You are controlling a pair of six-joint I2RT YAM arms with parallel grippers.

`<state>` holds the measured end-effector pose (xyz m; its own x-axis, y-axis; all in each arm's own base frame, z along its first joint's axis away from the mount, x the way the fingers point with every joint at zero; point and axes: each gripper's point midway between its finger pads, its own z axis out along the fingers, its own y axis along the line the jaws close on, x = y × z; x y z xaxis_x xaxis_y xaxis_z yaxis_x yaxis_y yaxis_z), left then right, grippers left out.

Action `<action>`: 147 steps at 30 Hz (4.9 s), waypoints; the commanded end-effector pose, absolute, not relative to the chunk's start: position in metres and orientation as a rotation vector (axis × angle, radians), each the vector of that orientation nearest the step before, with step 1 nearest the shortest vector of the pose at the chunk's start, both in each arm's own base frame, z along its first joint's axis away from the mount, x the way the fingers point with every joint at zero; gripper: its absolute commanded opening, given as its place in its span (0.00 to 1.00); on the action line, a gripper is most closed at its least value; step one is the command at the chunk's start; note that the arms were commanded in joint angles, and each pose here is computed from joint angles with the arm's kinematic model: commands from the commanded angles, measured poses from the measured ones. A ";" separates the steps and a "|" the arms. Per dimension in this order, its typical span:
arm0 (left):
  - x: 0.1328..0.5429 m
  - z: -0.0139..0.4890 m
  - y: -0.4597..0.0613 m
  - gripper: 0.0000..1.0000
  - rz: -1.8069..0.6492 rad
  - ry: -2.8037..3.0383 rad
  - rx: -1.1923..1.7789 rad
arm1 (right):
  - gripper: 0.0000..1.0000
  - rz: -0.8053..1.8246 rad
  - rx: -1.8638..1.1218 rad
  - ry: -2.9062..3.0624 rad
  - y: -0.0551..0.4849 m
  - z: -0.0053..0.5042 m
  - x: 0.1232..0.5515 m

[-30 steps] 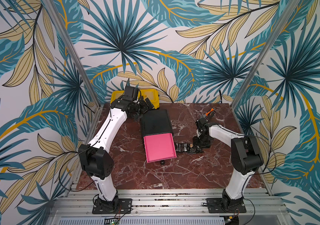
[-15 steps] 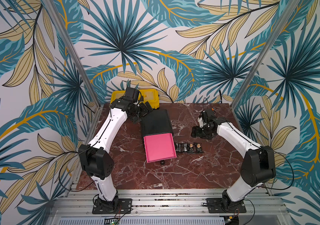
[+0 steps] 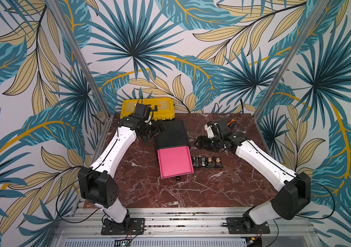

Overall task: Take the cookies out of the drawer
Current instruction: Place the cookie at the center of the board, then close the drawer in the storage box.

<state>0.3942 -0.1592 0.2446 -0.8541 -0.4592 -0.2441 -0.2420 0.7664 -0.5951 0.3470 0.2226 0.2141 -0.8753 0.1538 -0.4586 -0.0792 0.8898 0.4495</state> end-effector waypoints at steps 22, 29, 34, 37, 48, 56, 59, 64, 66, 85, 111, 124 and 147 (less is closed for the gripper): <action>0.374 0.193 -0.165 1.00 -0.948 2.653 -0.492 | 0.73 0.702 0.237 2.653 0.249 0.151 0.210; 0.366 0.183 -0.169 1.00 -0.942 2.704 -0.469 | 0.64 0.799 0.298 2.671 0.276 0.114 0.200; 0.359 0.173 -0.170 1.00 -0.949 2.721 -0.479 | 0.53 0.805 0.290 2.660 0.292 0.111 0.212; 0.358 0.171 -0.172 1.00 -0.946 2.731 -0.468 | 0.45 0.817 0.331 2.613 0.298 0.115 0.223; 0.349 0.165 -0.171 1.00 -0.907 2.756 -0.444 | 0.41 0.912 0.317 2.485 0.325 0.151 0.250; 0.344 0.161 -0.172 1.00 -0.909 2.760 -0.444 | 0.40 0.854 0.264 2.469 0.333 0.168 0.262; 0.343 0.158 -0.173 1.00 -0.911 2.765 -0.452 | 0.40 0.820 0.238 2.460 0.335 0.171 0.268; 0.341 0.163 -0.171 1.00 -0.897 2.761 -0.443 | 0.39 0.823 0.189 2.429 0.349 0.184 0.279; 0.341 0.165 -0.169 1.00 -0.876 2.751 -0.442 | 0.39 0.840 0.159 2.409 0.354 0.196 0.282; 0.350 0.174 -0.158 1.00 -0.867 2.695 -0.460 | 0.36 0.721 0.459 2.460 0.256 0.152 0.232; 0.335 0.174 -0.152 1.00 -0.819 2.744 -0.436 | 0.25 0.746 0.414 2.374 0.321 0.164 0.305; 0.347 0.209 -0.152 1.00 -0.835 2.650 -0.417 | 0.25 0.833 0.456 2.299 0.338 0.181 0.355; 0.371 0.210 -0.166 1.00 -0.931 2.575 -0.424 | 0.47 1.140 0.650 2.056 0.317 0.154 0.343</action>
<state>0.3543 -0.1608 0.2042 -0.9000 -0.3905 -0.1937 -0.1931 0.7556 -0.6259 0.3449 0.3100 0.1437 -0.6388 0.6937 -0.3327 0.1544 0.5393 0.8279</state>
